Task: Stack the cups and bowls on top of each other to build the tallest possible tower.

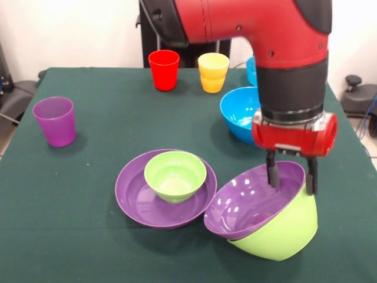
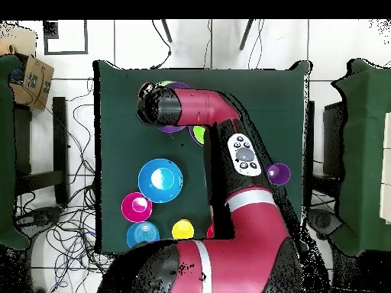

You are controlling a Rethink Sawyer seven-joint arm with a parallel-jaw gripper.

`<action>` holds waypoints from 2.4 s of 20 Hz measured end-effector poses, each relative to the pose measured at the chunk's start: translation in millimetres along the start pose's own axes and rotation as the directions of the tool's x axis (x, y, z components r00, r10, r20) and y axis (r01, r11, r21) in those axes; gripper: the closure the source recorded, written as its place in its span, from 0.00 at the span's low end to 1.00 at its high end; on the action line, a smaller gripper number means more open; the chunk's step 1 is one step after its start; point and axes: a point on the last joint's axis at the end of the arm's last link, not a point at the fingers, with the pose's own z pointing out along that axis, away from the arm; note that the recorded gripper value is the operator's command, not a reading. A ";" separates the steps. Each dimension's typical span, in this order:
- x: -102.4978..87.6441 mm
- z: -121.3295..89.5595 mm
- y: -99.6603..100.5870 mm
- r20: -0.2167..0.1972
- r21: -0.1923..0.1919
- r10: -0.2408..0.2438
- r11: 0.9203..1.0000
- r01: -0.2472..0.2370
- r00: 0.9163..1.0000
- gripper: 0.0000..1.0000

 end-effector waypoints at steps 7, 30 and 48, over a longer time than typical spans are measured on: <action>-7.1 2.1 -3.2 -0.005 -0.019 0.020 1.000 -0.020 1.000 0.00; 15.3 26.5 10.1 -0.035 -0.032 -0.008 0.999 0.007 0.999 0.00; 47.0 47.7 32.2 -0.042 -0.037 -0.052 0.998 0.050 0.998 1.00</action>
